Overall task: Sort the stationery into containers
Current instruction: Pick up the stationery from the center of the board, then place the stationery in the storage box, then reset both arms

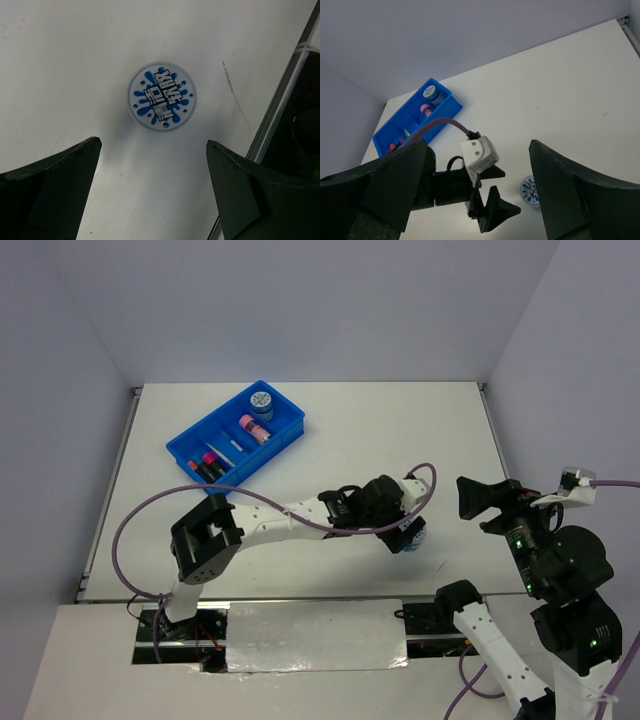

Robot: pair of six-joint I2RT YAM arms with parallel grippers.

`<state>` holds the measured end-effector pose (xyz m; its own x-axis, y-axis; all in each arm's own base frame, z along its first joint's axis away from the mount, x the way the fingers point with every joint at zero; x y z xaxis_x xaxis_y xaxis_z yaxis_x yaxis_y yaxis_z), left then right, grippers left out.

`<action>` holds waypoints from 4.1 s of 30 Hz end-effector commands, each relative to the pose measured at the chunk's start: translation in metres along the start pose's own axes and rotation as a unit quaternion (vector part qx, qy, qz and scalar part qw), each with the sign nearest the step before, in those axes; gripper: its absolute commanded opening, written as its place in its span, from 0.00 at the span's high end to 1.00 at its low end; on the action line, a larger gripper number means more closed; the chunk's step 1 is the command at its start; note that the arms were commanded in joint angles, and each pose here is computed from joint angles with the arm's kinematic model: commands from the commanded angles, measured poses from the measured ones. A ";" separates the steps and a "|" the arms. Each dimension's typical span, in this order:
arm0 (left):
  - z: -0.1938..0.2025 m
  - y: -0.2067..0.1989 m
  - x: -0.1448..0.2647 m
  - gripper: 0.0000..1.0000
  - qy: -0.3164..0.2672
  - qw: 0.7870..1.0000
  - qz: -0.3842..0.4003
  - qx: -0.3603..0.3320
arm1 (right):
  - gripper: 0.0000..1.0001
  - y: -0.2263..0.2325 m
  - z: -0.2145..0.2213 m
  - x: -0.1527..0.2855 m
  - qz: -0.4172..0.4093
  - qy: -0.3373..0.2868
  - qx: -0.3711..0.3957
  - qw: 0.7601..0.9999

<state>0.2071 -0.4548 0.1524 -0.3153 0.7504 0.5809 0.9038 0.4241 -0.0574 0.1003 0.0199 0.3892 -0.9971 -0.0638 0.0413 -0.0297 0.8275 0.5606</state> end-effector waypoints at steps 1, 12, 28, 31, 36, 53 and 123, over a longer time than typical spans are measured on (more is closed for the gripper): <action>-0.021 -0.010 -0.018 0.01 -0.042 0.999 -0.014 -0.023 | 0.09 0.001 0.001 0.005 -0.007 0.010 0.005 1.000; -0.014 -0.007 -0.069 0.01 -0.017 0.997 -0.058 -0.040 | 0.09 0.001 0.000 0.010 -0.012 0.007 0.011 1.000; -0.011 0.000 -0.083 0.83 0.004 0.996 -0.078 -0.051 | 0.08 0.000 0.005 0.004 -0.017 0.012 0.019 1.000; -0.016 0.008 -0.070 1.00 0.000 0.996 -0.085 -0.042 | 0.08 0.001 0.007 0.003 -0.021 0.015 0.017 1.000; -0.031 0.041 -0.042 1.00 -0.016 0.994 -0.110 -0.009 | 0.09 0.003 0.008 0.001 -0.026 0.016 0.013 0.999; -0.079 0.285 0.091 1.00 -0.062 0.920 -0.367 0.124 | 0.08 0.006 0.021 -0.020 -0.035 0.034 0.011 0.999; 0.083 0.172 0.460 0.01 -0.090 0.722 -0.609 0.316 | 0.07 -0.011 0.012 -0.013 0.010 0.073 0.165 0.984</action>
<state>0.2195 -0.0080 0.3330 -0.8455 -0.3024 0.4401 -0.3377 0.9412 -0.0020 0.1308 0.0295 0.3599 -0.9678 -0.1264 0.2177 -0.0521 0.9466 0.3181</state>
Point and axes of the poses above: each gripper's point midway between its finger pads, its own x axis back along the fingers, its own y axis along the line the jaws close on, z = x × y, the point moved 5 cm from there along x, back along the fingers, and after that the axes turned 7 degrees about -x, right-handed, at the moved point
